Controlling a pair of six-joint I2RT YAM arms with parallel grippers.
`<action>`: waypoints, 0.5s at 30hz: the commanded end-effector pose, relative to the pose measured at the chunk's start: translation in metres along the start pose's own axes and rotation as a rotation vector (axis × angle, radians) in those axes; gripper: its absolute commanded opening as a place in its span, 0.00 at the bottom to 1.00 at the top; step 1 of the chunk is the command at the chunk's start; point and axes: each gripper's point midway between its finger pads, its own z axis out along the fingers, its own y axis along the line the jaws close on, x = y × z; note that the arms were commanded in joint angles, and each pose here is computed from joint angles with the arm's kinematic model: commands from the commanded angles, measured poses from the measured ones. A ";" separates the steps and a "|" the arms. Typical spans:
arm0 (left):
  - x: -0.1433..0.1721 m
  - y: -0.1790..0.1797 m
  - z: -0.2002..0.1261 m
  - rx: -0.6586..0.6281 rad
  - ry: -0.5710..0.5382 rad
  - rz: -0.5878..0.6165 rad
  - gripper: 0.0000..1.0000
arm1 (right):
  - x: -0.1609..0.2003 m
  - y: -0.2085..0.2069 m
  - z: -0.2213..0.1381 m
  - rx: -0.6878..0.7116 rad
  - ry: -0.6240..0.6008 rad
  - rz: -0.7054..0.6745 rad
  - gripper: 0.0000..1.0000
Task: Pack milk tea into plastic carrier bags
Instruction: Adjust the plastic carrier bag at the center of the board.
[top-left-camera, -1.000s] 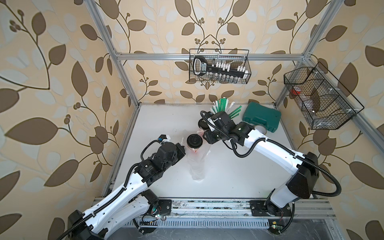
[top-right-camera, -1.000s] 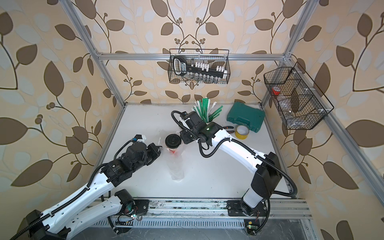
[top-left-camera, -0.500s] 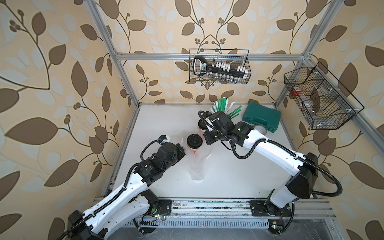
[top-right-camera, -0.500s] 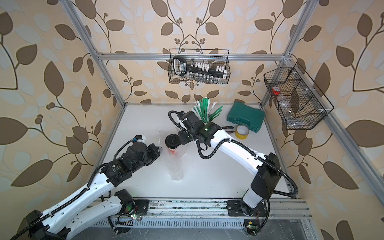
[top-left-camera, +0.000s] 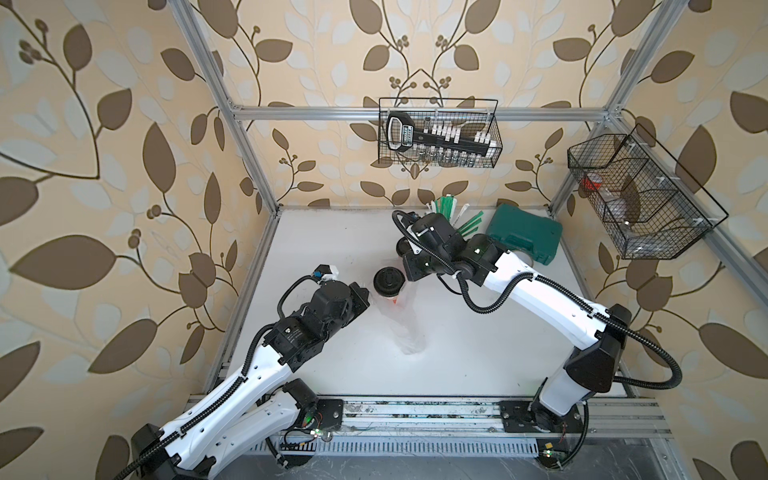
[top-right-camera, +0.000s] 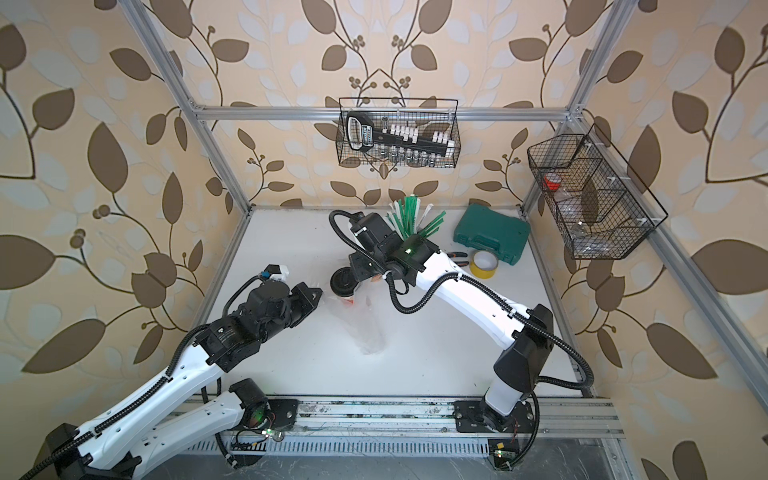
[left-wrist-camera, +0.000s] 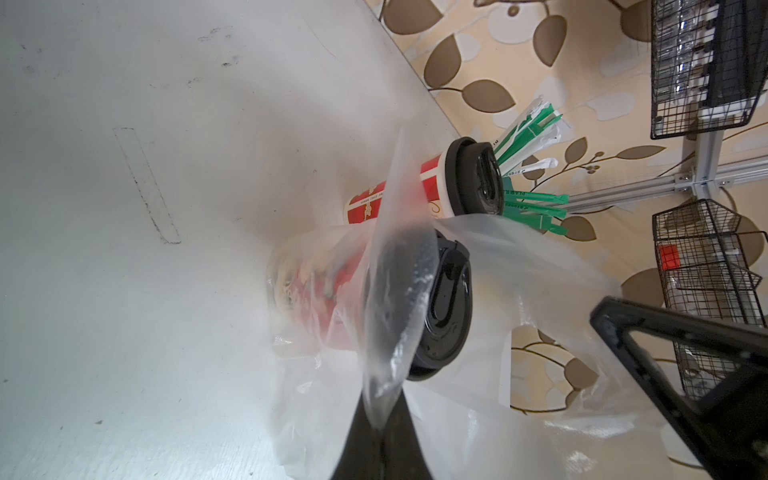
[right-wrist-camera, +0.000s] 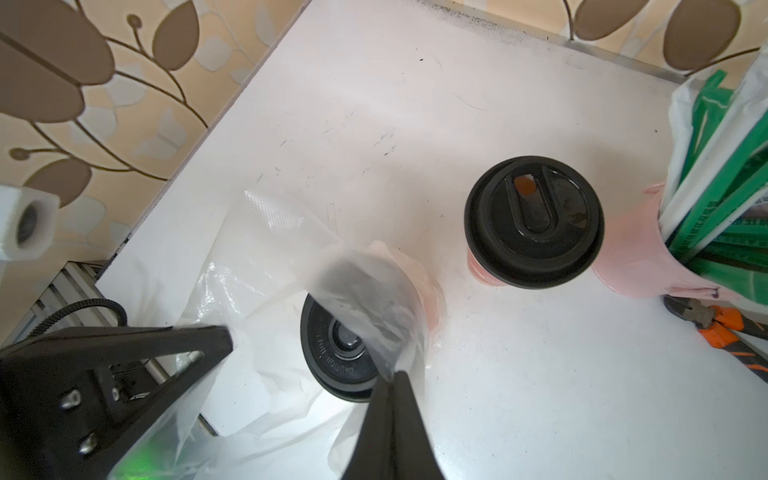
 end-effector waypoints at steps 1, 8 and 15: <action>-0.012 -0.002 -0.006 -0.006 -0.047 0.007 0.00 | 0.017 -0.002 0.011 0.020 0.069 -0.001 0.00; -0.019 -0.015 -0.012 0.027 -0.059 0.020 0.00 | 0.003 0.005 -0.003 -0.004 0.015 -0.004 0.00; -0.009 -0.002 -0.001 -0.007 -0.030 0.011 0.00 | 0.011 0.011 0.005 -0.044 0.032 -0.015 0.00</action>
